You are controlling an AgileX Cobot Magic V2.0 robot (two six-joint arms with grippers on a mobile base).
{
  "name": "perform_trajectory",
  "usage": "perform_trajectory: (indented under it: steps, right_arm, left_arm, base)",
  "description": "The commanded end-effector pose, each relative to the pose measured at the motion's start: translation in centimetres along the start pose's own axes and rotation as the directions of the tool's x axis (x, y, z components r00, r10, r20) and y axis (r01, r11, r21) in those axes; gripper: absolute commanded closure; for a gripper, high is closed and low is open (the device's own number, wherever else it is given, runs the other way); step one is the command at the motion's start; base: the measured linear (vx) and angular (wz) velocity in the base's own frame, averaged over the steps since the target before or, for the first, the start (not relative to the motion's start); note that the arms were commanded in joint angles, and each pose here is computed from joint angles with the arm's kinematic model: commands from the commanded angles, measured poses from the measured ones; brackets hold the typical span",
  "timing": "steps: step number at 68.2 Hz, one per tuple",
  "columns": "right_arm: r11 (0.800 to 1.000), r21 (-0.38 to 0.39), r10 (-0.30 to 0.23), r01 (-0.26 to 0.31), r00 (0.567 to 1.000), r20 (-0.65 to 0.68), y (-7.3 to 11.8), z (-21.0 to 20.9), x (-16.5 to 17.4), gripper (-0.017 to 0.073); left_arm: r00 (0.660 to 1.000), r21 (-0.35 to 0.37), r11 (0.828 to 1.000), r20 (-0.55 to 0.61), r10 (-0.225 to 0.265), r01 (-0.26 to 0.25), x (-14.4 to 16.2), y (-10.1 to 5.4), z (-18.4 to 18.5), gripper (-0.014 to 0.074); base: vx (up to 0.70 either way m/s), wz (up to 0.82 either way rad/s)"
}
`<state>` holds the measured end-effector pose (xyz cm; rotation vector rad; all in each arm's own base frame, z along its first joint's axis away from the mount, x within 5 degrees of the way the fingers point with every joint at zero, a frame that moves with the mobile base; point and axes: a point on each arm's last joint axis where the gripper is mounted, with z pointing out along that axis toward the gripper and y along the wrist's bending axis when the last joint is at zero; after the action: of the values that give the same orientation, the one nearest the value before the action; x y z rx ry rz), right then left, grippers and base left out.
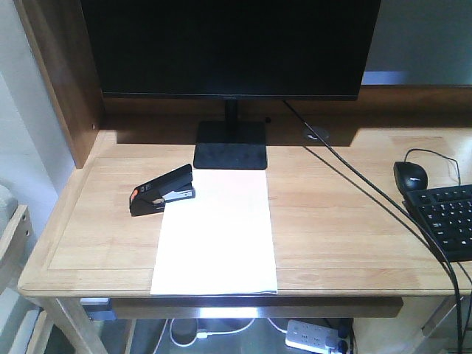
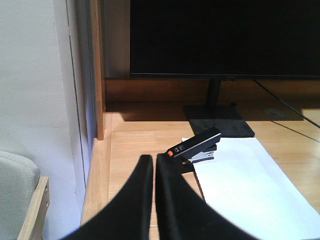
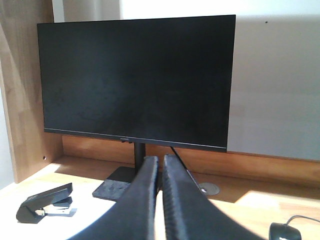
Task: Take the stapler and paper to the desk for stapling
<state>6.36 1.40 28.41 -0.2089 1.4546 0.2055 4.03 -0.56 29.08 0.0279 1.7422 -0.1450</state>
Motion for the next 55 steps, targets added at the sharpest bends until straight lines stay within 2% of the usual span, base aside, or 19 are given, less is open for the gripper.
perform_trajectory:
  steps: [1, 24, 34, 47, 55]
  right_arm:
    - [1.000, -0.013, -0.022, 0.023, 0.999, 0.028, 0.1, 0.0, -0.9, 0.0569]
    - [1.000, -0.014, -0.021, 0.022, 0.999, 0.029, 0.1, 0.0, -1.0, 0.0569]
    - [1.000, -0.014, -0.021, 0.022, 0.999, 0.029, 0.1, 0.0, -1.0, 0.0569]
    - [1.000, -0.014, -0.021, 0.022, 0.999, 0.029, 0.1, 0.0, -1.0, 0.0569]
    - [1.000, -0.014, -0.021, 0.022, 0.999, 0.029, 0.1, 0.0, -1.0, 0.0569]
  left_arm:
    - [0.996, 0.013, 1.000, 0.088, -0.009, 0.007, -1.3, -0.1, -0.2, 0.0600]
    - [0.996, 0.012, 1.000, 0.086, -0.009, 0.008, -1.3, -0.1, -0.2, 0.0600]
    - [0.997, 0.008, 1.000, 0.071, -0.008, 0.008, 0.4, 0.1, 0.8, 0.0600]
    - [0.977, -0.030, 0.999, 0.211, 0.019, -0.013, 3.6, 0.6, 1.6, 0.0600]
    - [0.961, -0.053, 0.998, 0.272, 0.054, -0.041, 6.2, 0.9, 2.0, 0.0600]
  base:
    - [0.00, 0.00]
    - [0.00, 0.00]
    - [0.00, 0.00]
    - [0.00, 0.00]
    - [0.00, 0.00]
